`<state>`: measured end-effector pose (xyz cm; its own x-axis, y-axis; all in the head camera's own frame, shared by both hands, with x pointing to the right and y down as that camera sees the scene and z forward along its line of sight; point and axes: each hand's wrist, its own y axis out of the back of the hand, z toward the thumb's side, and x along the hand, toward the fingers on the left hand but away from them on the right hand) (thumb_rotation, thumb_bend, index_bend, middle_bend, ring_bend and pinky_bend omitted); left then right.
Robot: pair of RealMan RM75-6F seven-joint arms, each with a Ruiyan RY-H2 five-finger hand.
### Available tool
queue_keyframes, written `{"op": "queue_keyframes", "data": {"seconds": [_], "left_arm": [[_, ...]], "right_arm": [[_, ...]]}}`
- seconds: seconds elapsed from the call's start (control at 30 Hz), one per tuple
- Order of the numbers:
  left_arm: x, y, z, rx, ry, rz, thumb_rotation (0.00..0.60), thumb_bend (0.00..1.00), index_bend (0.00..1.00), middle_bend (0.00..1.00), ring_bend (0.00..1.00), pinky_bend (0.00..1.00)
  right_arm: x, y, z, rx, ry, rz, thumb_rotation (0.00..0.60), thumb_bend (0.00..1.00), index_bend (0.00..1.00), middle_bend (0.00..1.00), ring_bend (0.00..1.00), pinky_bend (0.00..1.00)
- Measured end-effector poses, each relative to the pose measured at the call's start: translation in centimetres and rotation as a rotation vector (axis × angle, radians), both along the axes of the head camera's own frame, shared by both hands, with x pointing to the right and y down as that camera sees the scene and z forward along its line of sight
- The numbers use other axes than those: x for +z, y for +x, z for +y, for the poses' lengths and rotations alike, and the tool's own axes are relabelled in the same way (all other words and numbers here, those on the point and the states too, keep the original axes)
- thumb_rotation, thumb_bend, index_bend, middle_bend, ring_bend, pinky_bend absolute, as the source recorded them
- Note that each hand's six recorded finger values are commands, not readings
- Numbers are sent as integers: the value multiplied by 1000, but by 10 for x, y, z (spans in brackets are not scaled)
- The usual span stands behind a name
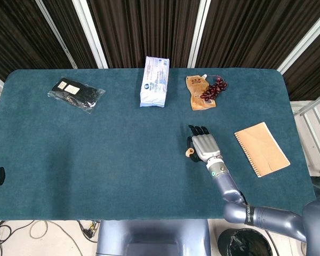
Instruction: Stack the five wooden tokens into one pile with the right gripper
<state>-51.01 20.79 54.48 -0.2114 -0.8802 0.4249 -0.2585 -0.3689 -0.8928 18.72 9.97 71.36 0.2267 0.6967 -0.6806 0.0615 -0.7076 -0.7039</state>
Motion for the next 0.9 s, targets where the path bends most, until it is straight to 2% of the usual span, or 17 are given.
{"op": "queue_keyframes", "data": {"seconds": [0.67, 0.9], "left_arm": [[0, 0, 0, 0, -1, 0, 600, 483, 149, 0, 0, 0], [1, 0, 0, 0, -2, -1, 600, 483, 149, 0, 0, 0]], "right_arm": [[3, -2, 2, -1, -6, -7, 600, 417, 554, 0, 0, 0], [3, 0, 3, -2, -8, -3, 600, 416, 522, 0, 0, 0]]}}
